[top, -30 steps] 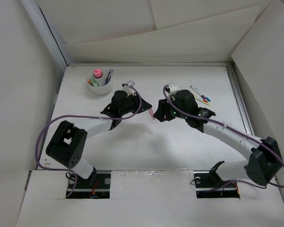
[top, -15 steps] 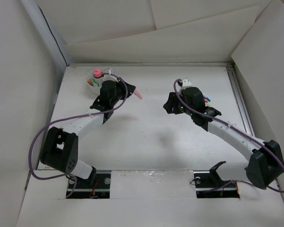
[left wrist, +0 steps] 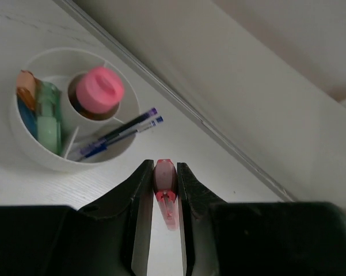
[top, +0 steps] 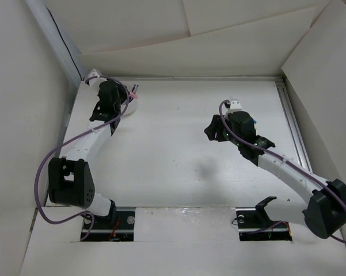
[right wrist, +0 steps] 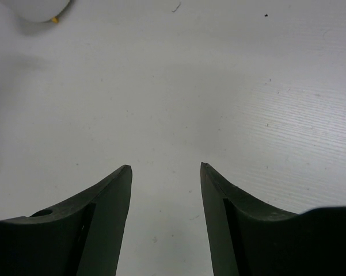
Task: Sort the stationery into containers
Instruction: Place the stationery into the container
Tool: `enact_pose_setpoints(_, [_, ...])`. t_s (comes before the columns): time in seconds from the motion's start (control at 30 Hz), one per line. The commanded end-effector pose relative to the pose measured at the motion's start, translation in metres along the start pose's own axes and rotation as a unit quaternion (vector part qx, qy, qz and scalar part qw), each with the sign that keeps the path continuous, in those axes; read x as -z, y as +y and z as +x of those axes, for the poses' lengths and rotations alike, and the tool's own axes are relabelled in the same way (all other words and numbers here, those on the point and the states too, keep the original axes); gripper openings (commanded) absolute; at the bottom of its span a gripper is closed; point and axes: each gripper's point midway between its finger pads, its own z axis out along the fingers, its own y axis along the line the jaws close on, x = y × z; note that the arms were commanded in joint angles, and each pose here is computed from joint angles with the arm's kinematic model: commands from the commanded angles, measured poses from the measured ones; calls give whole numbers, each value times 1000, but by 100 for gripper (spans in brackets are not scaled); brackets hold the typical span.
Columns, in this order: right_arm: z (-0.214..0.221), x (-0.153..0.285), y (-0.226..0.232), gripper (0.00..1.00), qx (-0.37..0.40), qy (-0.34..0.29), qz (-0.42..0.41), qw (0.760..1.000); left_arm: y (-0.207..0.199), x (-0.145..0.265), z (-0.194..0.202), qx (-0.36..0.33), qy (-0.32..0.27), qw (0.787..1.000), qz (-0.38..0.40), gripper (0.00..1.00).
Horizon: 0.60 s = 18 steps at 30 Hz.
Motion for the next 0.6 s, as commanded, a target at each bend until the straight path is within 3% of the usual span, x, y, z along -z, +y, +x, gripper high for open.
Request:
enact_pose_setpoints(0.0, [-25,6,11,57,-7,-45,-24,999,6,-4,-45,-18,-64,997,-43,0])
enact_pose_setpoints(0.3, [-27,11,10,57,-8,-50,-27,998,43,-36,-79,-70,-96,983,-138,0])
enact_pose_setpoints(0.57, [-24,9,14,57,-7,-44,-41,998,64,-65,-73,-122,-98,969,-190,1])
